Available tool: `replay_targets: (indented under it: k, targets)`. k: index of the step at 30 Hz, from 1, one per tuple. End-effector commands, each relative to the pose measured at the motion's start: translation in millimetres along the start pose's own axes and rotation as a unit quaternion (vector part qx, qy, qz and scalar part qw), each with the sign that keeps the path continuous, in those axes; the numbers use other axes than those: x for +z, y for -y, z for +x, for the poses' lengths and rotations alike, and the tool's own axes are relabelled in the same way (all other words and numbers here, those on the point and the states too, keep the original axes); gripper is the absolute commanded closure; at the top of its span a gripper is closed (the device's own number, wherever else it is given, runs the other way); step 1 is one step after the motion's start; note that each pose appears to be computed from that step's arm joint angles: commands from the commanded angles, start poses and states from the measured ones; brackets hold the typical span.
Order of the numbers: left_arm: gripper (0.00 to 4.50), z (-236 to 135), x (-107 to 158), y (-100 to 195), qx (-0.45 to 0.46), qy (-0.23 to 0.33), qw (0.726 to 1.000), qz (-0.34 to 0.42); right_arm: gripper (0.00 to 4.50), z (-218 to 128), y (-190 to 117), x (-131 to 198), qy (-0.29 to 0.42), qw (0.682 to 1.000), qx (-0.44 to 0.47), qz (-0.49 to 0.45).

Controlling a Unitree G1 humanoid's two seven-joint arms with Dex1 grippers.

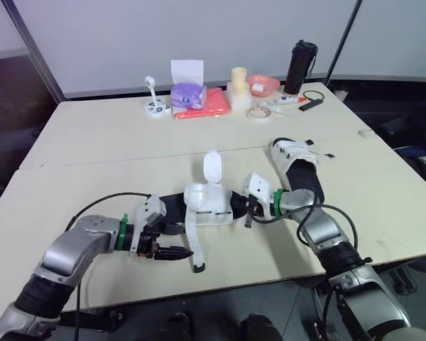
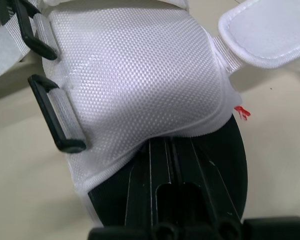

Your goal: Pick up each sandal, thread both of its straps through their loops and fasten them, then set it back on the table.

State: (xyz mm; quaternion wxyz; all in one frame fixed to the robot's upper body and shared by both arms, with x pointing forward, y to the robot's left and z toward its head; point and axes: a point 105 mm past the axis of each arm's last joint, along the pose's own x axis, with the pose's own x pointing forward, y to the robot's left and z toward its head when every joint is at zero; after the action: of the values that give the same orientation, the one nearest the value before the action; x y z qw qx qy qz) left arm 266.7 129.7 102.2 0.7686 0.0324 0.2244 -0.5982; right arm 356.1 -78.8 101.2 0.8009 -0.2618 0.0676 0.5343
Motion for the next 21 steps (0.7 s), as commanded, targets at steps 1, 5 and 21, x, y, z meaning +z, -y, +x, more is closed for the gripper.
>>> replay_targets:
  k: [1,5,21]
  targets:
    - [0.73,-16.8,8.2,19.3,-0.054,0.004,0.998,-0.022,4.5,13.5,-24.2,-20.1,-0.032,0.998,0.05,0.016]
    - [0.73,-10.8,3.7,18.7,-0.048,-0.001,0.997,-0.058,4.5,13.0,-22.8,-20.0,-0.033,0.998,0.047,0.01]
    - [0.73,33.5,6.1,7.6,-0.002,0.049,0.983,-0.175,4.5,11.4,-20.4,-19.4,-0.032,0.999,0.029,0.009]
